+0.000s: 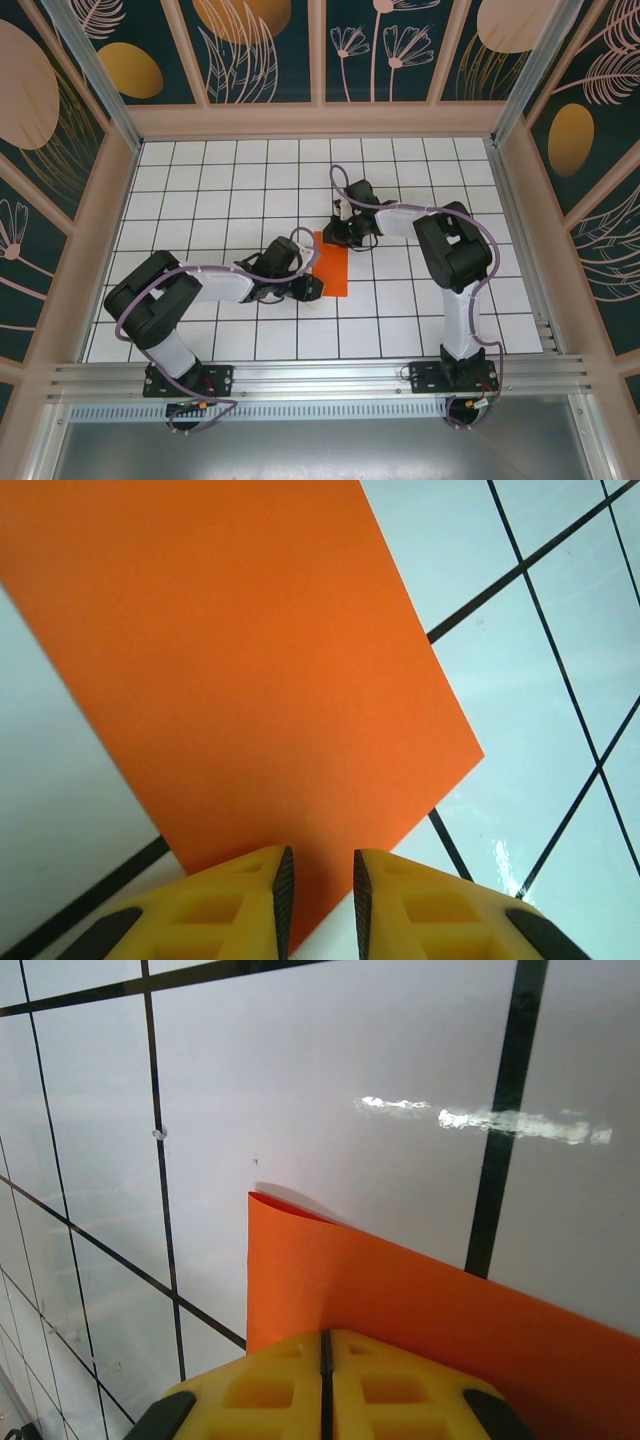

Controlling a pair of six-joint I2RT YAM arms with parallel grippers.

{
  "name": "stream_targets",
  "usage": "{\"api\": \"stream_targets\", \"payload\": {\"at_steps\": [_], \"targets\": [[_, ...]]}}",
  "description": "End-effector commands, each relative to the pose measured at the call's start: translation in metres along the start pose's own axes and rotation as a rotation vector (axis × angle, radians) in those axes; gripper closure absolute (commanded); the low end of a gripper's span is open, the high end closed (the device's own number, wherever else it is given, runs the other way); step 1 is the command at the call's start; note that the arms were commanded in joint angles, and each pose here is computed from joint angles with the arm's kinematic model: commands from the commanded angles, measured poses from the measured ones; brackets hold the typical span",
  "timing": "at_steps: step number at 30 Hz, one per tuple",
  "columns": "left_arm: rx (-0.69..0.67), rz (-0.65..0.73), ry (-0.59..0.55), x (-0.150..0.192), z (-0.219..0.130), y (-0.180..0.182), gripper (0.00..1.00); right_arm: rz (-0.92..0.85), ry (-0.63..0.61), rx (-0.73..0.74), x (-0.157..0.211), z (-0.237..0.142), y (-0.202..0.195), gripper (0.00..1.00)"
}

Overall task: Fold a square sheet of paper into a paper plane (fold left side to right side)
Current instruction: First fold the square sheet of paper in half at the center of the table, then fold the triangle a second time at the center of the table.

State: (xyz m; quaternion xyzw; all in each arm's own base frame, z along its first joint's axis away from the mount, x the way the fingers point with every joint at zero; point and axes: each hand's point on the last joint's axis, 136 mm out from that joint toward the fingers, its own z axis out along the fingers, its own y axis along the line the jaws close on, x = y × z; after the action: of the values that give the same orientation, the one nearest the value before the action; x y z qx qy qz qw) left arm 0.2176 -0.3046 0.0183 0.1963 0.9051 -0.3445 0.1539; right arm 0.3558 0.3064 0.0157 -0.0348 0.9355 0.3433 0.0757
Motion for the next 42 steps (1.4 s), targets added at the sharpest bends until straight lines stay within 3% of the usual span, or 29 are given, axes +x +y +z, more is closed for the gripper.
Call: {"api": "stream_targets", "payload": {"at_steps": [1,12,20,26,31,42], "targets": [[-0.014,-0.083,0.175,0.057,0.001,0.005,0.74,0.061,0.097,0.17,0.034,0.019,-0.048,0.9],[-0.001,-0.099,0.137,0.06,-0.012,-0.005,0.73,0.049,0.09,0.146,0.033,0.019,-0.043,0.89],[0.048,-0.052,-0.086,-0.025,-0.048,-0.046,0.66,-0.078,-0.031,0.048,-0.006,-0.012,0.008,0.83],[0.034,-0.186,-0.254,-0.077,-0.079,-0.021,0.58,-0.178,-0.176,-0.008,-0.037,-0.07,0.05,0.62],[0.06,-0.226,-0.207,-0.086,-0.057,-0.014,0.59,-0.15,-0.195,0.025,-0.027,-0.097,0.031,0.49],[0.053,-0.299,-0.106,-0.065,-0.014,0.011,0.65,-0.023,-0.108,-0.025,0.034,-0.082,-0.003,0.54]]}}
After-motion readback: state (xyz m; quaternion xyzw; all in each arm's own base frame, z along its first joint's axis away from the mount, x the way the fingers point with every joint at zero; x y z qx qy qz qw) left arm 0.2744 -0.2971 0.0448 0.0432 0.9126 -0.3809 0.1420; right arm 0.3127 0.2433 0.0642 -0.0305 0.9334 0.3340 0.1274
